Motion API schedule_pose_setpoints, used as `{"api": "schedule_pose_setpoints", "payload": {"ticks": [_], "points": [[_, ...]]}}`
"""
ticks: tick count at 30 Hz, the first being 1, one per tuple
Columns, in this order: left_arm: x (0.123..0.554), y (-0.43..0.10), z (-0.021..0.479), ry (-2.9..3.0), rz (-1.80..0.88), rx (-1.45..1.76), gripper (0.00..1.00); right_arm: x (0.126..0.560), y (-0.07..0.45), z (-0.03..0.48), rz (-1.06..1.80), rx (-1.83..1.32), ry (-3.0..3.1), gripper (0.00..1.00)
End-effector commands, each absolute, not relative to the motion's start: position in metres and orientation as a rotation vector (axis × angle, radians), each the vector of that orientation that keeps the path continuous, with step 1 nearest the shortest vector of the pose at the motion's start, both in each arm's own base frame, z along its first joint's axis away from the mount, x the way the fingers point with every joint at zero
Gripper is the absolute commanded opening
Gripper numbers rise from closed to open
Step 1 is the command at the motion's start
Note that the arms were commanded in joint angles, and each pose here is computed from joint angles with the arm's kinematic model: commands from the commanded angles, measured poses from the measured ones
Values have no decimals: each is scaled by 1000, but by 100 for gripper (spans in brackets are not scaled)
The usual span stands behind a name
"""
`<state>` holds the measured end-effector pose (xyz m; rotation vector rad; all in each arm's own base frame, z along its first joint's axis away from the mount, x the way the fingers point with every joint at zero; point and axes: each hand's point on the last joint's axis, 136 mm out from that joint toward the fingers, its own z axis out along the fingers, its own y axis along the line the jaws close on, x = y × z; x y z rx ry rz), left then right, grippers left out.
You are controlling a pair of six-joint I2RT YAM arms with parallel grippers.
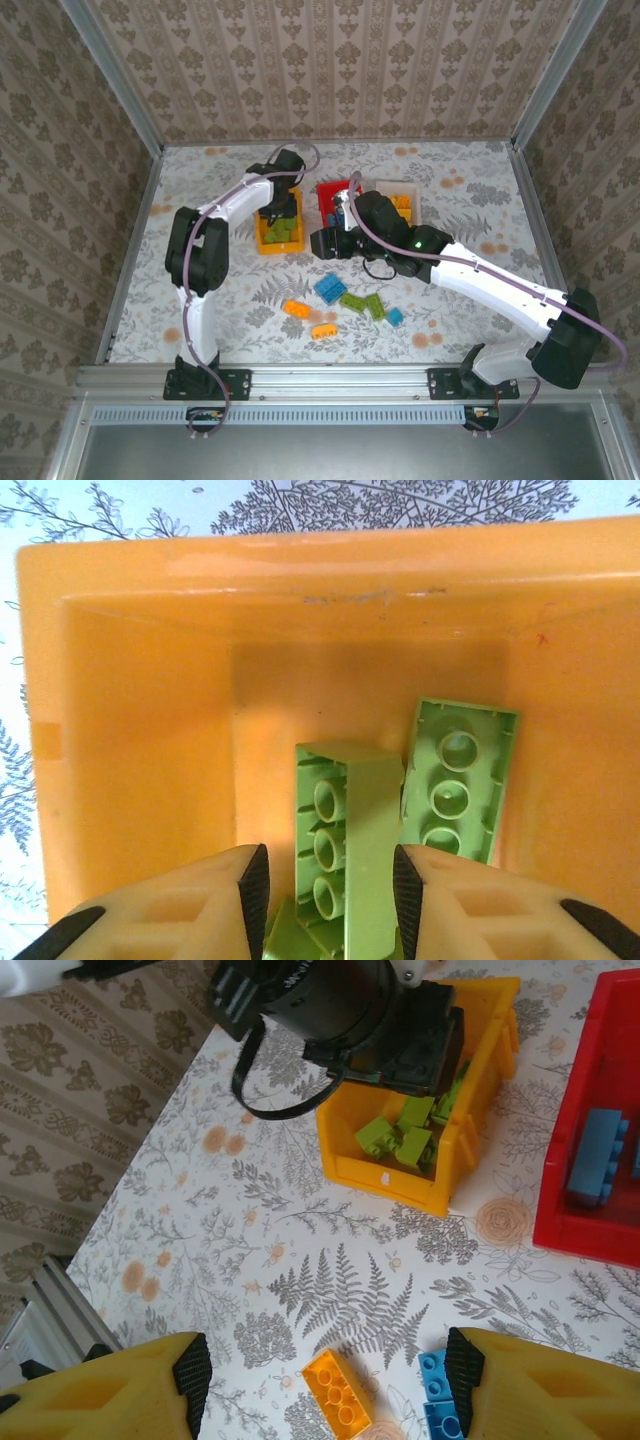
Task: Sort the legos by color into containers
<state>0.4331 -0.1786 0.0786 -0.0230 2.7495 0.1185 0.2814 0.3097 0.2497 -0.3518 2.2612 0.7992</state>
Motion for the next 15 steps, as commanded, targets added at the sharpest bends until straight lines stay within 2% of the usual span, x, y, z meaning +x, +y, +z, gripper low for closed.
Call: {"api": "schedule_pose_setpoints", "payload": {"ticks": [1, 5, 8, 13, 15], "points": [[429, -179, 134, 2644, 80, -62, 40, 281, 290, 240, 713, -291, 2286, 66], [408, -178, 165, 2580, 38, -98, 40, 273, 243, 208, 507, -115, 2403, 65], [381, -192, 181, 2541, -73, -76, 42, 251, 202, 180, 375, 68, 2512, 64], [312, -254, 201, 2456, -268, 186, 44, 196, 146, 120, 261, 499, 2671, 63], [282, -279, 204, 2415, -332, 318, 44, 184, 145, 102, 326, 641, 2688, 63]]}}
